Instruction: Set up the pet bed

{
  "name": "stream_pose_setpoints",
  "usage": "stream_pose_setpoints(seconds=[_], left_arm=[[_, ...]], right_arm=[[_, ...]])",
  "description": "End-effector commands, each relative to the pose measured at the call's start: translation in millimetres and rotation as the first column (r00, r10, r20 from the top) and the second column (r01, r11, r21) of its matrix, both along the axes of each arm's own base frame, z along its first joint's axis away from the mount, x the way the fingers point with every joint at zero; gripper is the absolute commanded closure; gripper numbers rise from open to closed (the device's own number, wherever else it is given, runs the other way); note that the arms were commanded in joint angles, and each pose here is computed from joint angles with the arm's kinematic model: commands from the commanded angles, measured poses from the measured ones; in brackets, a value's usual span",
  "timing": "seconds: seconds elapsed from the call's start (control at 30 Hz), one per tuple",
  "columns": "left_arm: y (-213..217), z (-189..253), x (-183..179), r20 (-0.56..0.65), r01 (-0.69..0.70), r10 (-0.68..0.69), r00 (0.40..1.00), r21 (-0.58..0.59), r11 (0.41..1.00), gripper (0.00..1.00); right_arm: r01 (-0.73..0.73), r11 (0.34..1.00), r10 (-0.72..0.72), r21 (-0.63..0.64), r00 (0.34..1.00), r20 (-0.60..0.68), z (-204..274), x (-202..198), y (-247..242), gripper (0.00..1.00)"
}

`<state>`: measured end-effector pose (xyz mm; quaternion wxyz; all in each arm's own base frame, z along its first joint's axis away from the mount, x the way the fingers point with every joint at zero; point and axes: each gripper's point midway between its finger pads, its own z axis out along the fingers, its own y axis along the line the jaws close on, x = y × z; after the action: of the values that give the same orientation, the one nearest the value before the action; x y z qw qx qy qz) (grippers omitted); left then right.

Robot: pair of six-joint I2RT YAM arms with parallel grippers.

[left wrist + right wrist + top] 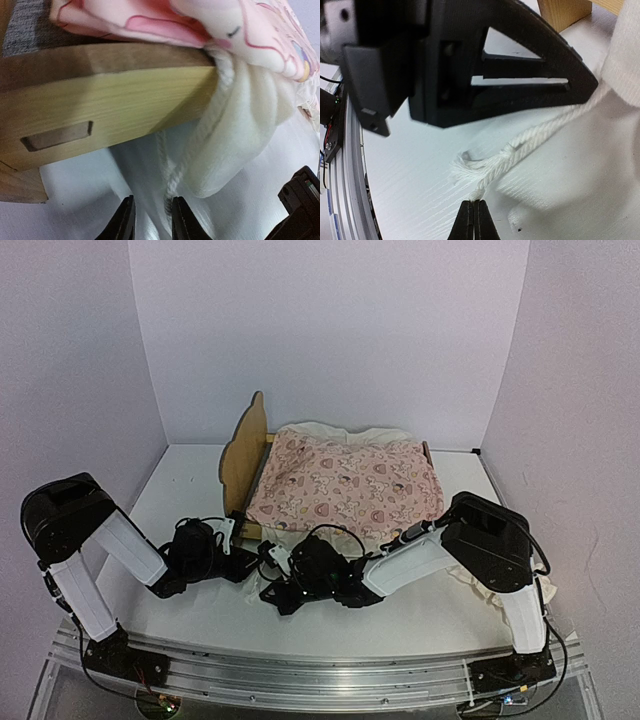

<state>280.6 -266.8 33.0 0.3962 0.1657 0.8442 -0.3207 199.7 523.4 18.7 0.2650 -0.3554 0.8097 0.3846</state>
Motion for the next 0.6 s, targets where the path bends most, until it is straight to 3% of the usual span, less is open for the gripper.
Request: stream_pose_setpoints(seconds=[0.0,0.2,0.4,0.57], left_arm=[[-5,14,19,0.068,0.0,0.0,0.998,-0.007,1.0,0.76],[-14,19,12,0.086,0.073,-0.07,0.994,-0.034,0.997,0.75],[-9,18,17,0.097,0.037,-0.036,0.995,-0.011,0.999,1.0],[-10,29,14,0.096,0.065,-0.063,0.993,-0.012,0.998,1.0]], right_arm=[[-0.006,0.999,0.006,0.033,1.0,0.003,7,3,6,1.0],[0.0,0.999,0.0,0.032,1.0,0.005,8,5,4,1.0],[0.013,0.999,-0.014,0.038,1.0,0.011,12,10,3,1.0],[0.07,0.996,-0.073,0.058,0.996,0.052,44,34,1,1.0]])
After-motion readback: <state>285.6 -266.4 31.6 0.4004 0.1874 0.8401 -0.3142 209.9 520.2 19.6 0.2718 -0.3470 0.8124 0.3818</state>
